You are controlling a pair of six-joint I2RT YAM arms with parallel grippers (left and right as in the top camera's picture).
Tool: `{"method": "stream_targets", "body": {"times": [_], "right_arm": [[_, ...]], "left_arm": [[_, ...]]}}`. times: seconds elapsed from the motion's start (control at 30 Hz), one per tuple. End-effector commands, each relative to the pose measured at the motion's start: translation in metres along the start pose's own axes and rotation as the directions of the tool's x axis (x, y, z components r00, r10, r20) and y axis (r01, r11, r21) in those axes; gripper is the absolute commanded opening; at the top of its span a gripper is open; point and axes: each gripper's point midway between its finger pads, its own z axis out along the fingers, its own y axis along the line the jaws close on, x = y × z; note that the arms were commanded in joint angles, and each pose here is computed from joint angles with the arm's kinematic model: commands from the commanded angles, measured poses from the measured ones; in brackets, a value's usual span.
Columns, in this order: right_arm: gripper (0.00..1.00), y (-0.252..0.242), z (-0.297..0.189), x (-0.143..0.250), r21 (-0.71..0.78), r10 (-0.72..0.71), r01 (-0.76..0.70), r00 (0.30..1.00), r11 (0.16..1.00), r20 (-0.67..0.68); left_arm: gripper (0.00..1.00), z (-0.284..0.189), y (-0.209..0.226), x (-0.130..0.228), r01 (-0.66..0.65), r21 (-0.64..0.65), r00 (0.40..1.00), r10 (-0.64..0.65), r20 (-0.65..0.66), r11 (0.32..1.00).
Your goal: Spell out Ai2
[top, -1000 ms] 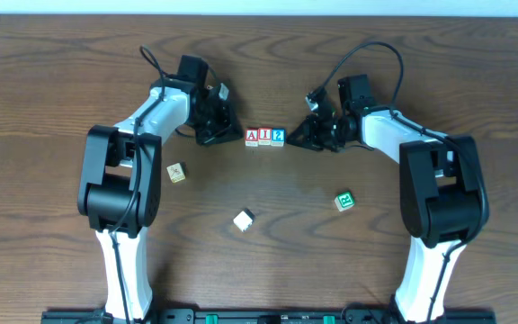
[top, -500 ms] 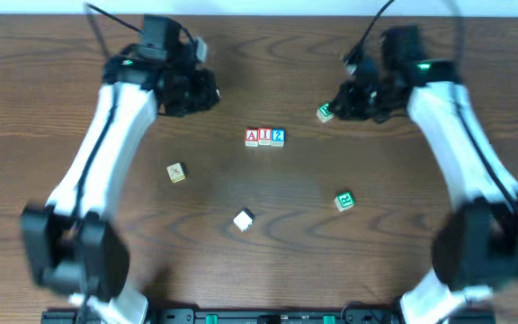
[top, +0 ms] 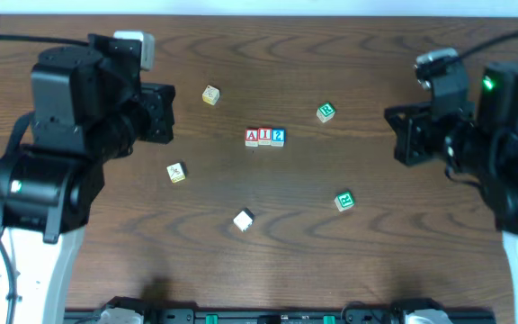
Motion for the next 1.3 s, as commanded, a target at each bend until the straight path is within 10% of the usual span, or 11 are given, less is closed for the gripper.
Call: {"method": "stream_targets", "body": {"times": [0.0,0.13,0.2,0.27,0.3,0.37,0.47,0.53,0.57,0.63,1.27], "right_arm": [[0.01,0.004,-0.018,0.005,0.017,-0.025,0.025,0.999,1.000,0.025],[0.01,0.007,-0.029,0.020,0.016,-0.013,0.013,1.000,1.000,-0.008],[0.36,0.007,-0.030,0.029,0.016,-0.002,0.003,0.999,1.000,-0.039],[0.72,0.007,-0.030,0.036,0.016,0.009,-0.008,0.997,1.000,-0.070],[0.67,0.007,-0.030,0.040,0.017,0.013,-0.012,0.996,1.000,-0.084],[0.01,0.008,-0.030,0.044,0.011,0.020,-0.019,0.995,1.000,-0.101],[0.11,0.011,-0.030,0.042,-0.005,0.018,-0.019,0.995,1.000,-0.097],[0.01,0.011,-0.030,0.045,-0.005,0.022,-0.022,0.994,1.000,-0.107],[0.12,0.011,-0.030,0.045,-0.006,0.024,-0.024,0.994,1.000,-0.107],[0.99,0.012,-0.030,0.045,-0.008,0.030,-0.032,0.994,0.999,-0.108],[0.99,0.013,-0.031,0.054,-0.008,0.042,-0.044,0.988,0.999,-0.146]], "left_arm": [[0.06,-0.019,0.000,-0.001,-0.040,-0.024,0.999,0.041,0.033,0.999],[0.06,-0.026,0.010,0.016,-0.035,-0.081,0.999,0.034,-0.022,0.996],[0.20,-0.027,0.011,0.024,-0.029,-0.085,0.998,0.025,-0.051,0.996],[0.61,-0.027,0.012,0.029,-0.023,-0.088,0.997,0.016,-0.072,0.996],[0.66,-0.027,0.012,0.031,-0.020,-0.089,0.997,0.013,-0.080,0.996],[0.06,-0.028,0.013,0.036,0.003,-0.095,0.995,-0.012,-0.097,0.996],[0.20,-0.028,0.014,0.041,0.059,-0.104,0.991,-0.071,-0.113,0.993],[0.06,-0.029,0.013,0.045,0.064,-0.101,0.989,-0.077,-0.128,0.993],[0.07,-0.029,0.013,0.045,0.064,-0.102,0.989,-0.077,-0.128,0.993],[0.95,-0.029,0.013,0.045,0.070,-0.102,0.988,-0.083,-0.128,0.992],[0.95,-0.031,0.015,0.058,0.079,-0.120,0.979,-0.100,-0.179,0.990]]}}
